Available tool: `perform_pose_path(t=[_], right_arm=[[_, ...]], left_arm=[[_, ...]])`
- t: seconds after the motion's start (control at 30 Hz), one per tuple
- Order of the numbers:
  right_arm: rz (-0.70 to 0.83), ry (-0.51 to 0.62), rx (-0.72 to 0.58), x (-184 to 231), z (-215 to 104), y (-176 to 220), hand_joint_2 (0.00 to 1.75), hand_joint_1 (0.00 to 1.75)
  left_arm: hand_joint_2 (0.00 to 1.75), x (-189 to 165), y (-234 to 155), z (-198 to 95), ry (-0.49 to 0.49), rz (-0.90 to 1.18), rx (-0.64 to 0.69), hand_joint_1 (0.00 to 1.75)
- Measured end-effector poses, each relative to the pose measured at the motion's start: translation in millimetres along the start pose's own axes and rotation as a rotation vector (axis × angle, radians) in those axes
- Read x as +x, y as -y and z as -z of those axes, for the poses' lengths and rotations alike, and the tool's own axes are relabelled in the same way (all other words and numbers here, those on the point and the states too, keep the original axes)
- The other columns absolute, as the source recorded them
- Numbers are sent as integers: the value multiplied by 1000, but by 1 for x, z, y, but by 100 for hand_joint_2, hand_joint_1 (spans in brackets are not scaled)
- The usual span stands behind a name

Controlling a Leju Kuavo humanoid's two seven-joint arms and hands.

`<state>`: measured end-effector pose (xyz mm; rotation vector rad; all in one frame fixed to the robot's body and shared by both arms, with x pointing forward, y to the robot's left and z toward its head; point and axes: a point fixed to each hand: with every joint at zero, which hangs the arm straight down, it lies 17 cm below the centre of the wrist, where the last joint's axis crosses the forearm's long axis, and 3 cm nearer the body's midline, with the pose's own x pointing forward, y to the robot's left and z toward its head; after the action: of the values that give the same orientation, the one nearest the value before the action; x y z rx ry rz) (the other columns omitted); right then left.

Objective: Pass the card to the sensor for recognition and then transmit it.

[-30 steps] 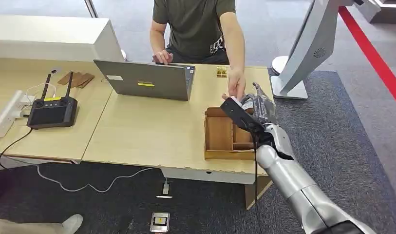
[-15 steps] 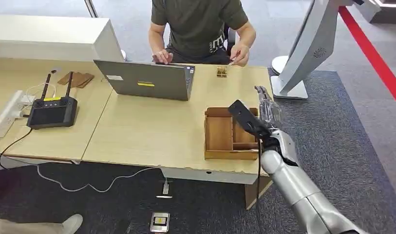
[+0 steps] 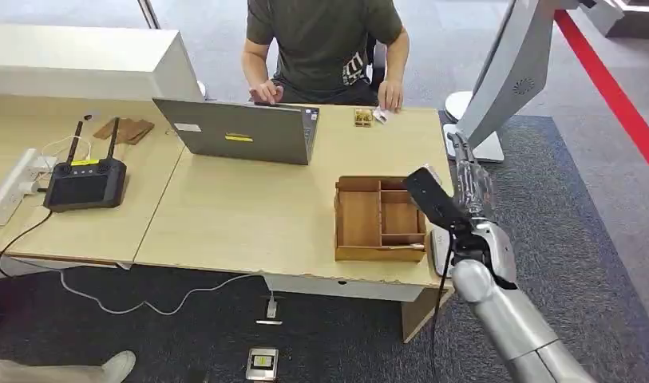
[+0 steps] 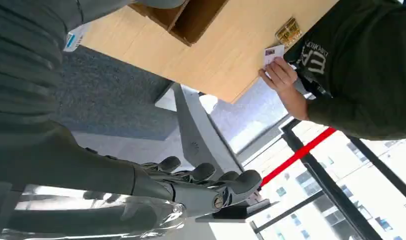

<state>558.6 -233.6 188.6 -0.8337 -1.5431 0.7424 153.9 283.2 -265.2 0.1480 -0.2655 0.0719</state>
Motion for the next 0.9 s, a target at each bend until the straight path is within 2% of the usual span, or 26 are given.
perform_pose_path(t=[0.17,0.37,0.47,0.67,0.9], right_arm=[[29,97,24,26,-24,20,175,0],[28,271,115,67,-55,15,175,0],[-67,334,138,84,-66,8,175,0],[-299,389,170,110,-92,-20,175,0],[-394,405,253,110,-112,-64,175,0]], left_arm=[[175,-8,-8,1,1,-39,14,0],[175,-18,-17,1,9,-103,35,0],[175,-21,-19,1,20,-139,40,0],[175,-26,-23,1,15,-179,54,0],[175,-26,-23,1,-2,-183,54,0]])
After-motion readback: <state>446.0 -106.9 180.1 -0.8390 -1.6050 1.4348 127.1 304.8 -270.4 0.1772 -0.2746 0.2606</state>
